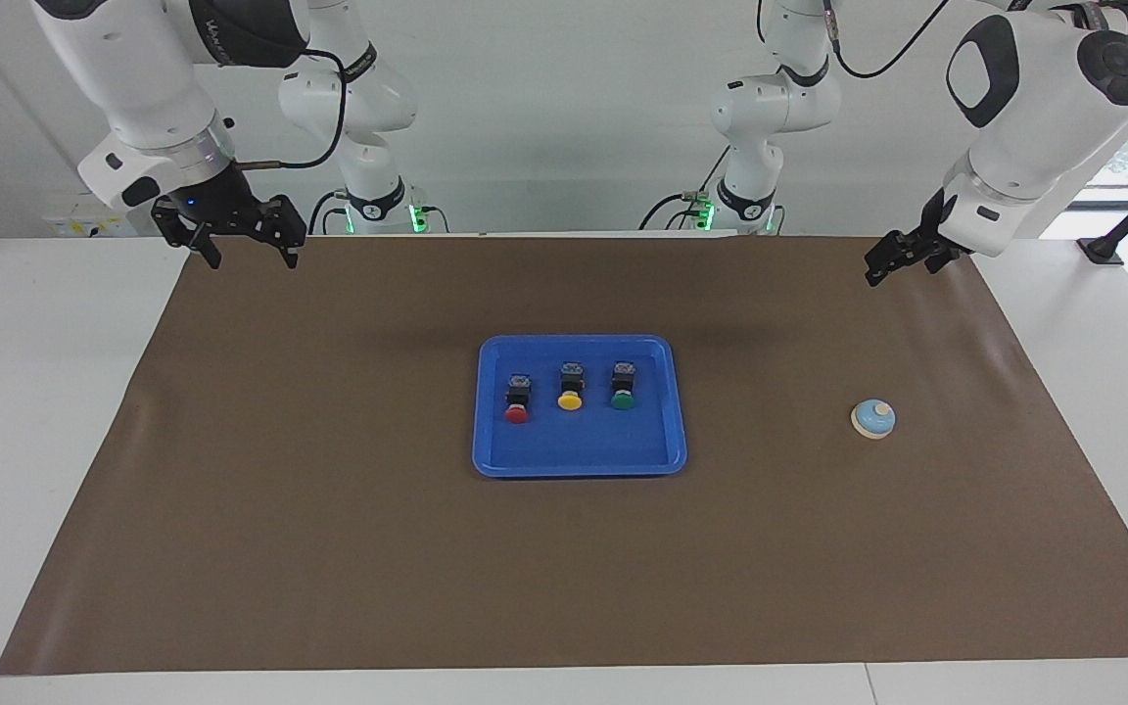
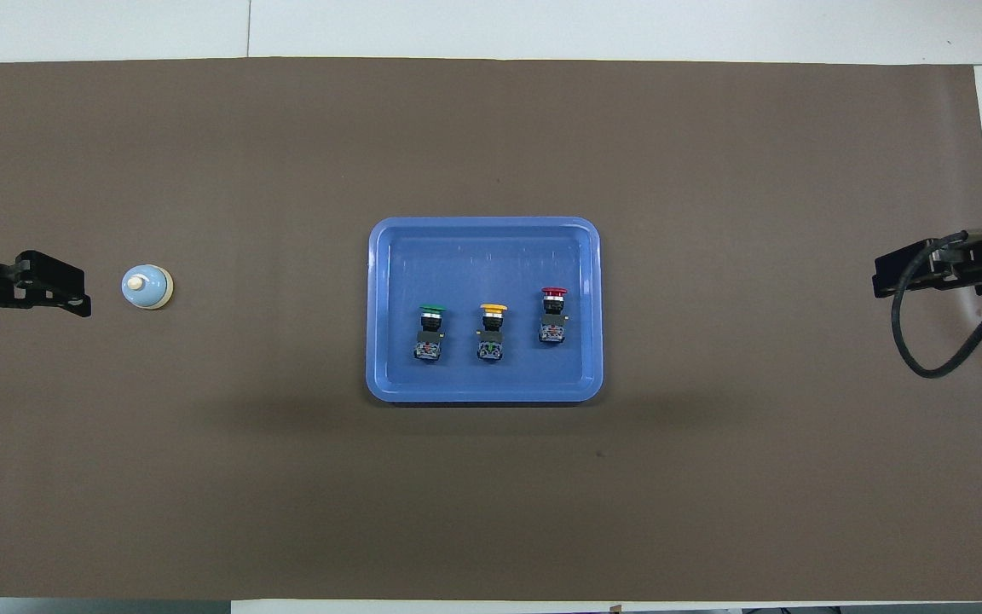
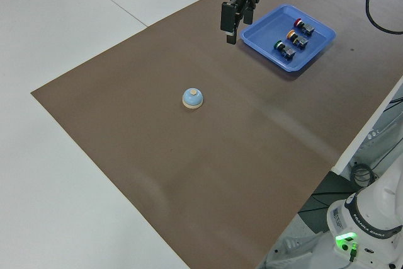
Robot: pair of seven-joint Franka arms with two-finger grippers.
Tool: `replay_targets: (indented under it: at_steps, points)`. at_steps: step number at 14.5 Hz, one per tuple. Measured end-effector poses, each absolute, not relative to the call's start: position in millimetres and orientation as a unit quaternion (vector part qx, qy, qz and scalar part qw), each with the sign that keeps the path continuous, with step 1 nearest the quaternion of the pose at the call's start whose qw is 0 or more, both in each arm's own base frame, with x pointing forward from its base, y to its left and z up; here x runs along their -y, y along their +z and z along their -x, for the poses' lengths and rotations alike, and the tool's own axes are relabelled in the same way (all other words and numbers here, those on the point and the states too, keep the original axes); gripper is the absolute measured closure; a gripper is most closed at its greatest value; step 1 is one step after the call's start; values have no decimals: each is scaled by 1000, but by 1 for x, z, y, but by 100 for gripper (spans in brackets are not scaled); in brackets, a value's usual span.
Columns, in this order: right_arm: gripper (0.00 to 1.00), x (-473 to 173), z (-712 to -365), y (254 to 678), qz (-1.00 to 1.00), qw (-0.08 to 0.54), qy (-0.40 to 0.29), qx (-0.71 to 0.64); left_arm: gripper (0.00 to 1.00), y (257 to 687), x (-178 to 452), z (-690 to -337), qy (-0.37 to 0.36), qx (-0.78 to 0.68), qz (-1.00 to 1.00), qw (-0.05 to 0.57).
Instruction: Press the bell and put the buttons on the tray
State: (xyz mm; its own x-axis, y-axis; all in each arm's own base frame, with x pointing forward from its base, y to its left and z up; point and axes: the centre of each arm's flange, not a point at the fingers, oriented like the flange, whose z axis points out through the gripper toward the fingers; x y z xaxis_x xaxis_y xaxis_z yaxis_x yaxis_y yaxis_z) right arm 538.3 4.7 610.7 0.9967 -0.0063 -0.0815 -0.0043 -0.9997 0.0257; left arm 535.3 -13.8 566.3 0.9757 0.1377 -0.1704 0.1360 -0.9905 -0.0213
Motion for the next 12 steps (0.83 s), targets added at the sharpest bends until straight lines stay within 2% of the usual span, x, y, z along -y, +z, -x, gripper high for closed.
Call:
replay_targets:
  at_steps: [12]
  points:
    - [0,-5,-538,611,-999,13,-41,3,0,569,14,-535,83,69,994,5]
